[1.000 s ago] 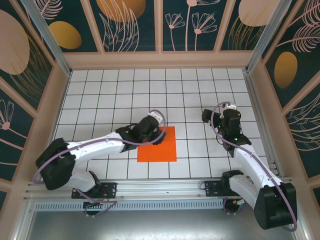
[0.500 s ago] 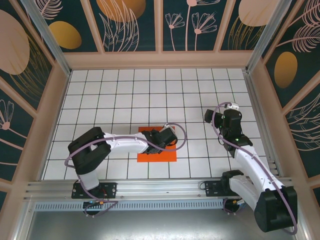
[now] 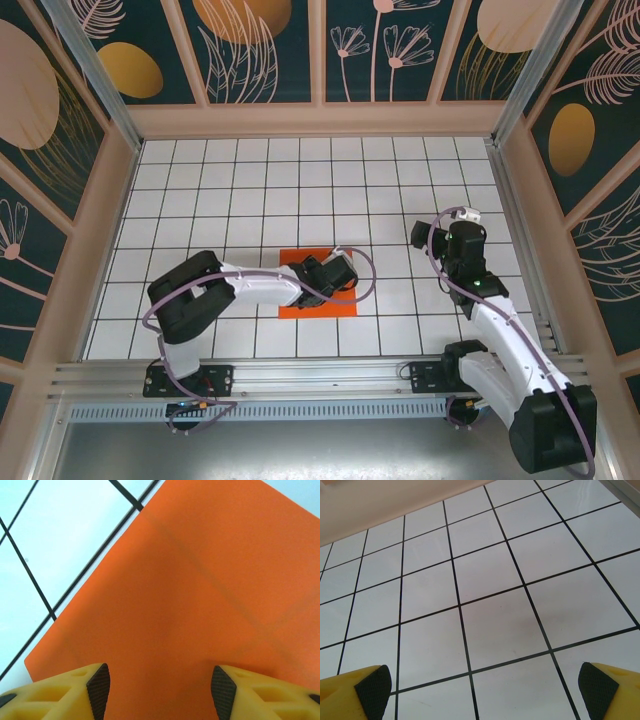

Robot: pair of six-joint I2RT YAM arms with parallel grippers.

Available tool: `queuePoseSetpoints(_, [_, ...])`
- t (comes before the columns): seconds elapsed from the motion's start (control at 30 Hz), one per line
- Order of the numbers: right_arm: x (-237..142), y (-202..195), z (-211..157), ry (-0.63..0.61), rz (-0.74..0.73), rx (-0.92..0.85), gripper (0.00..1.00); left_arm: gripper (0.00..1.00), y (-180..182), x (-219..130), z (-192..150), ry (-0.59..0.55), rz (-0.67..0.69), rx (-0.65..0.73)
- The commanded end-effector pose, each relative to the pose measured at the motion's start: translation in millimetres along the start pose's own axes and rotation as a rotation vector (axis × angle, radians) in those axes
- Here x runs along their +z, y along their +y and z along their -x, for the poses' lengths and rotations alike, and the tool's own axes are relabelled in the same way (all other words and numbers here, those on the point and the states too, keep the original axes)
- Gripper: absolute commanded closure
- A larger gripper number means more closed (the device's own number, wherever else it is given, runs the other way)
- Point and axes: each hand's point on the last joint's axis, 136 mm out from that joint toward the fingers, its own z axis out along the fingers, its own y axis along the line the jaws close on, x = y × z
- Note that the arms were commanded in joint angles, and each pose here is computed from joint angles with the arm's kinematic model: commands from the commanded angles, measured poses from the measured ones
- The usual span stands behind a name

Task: Fold a paper plane with a square sheet of paper (fold left side to right side)
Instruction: Move the square sheet of paper to the center of the table.

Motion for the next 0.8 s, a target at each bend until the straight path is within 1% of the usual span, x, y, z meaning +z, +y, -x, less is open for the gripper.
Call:
queuePoseSetpoints(0.0, [-8.3,3.5,14.0,-0.027,0.000,-0.006,0.01,0.39,4.5,26.8,-5.4,0.017,0.000,0.024])
queuePoseSetpoints(0.23, [-9.1,6.1,9.6,-0.011,0.020,0.010,0.01,0.38,26.8,49.5,25.7,-0.029,0.015,0.035])
queuePoseSetpoints(0.4, [-8.4,7.1,3.4,0.011,0.031,0.022,0.01,0.37,37.2,55.1,43.9,-0.055,0.021,0.024])
queuePoseSetpoints(0.5, [-7.2,9.9,0.6,0.020,0.050,0.032,0.01,0.36,44.5,48.4,52.7,-0.077,0.018,0.006])
queuePoseSetpoints(0.6, [-3.3,16.4,-1.6,0.038,0.080,0.035,0.01,0.35,55.1,31.4,65.8,-0.115,0.010,-0.023])
queuePoseSetpoints(0.7, [4.8,25.7,-3.7,0.073,0.113,0.037,0.01,0.34,75.5,9.2,78.3,-0.165,-0.004,-0.104])
queuePoseSetpoints(0.77, [13.0,31.6,-5.5,0.096,0.128,0.045,0.01,0.32,91.6,-5.3,82.8,-0.198,-0.031,-0.184])
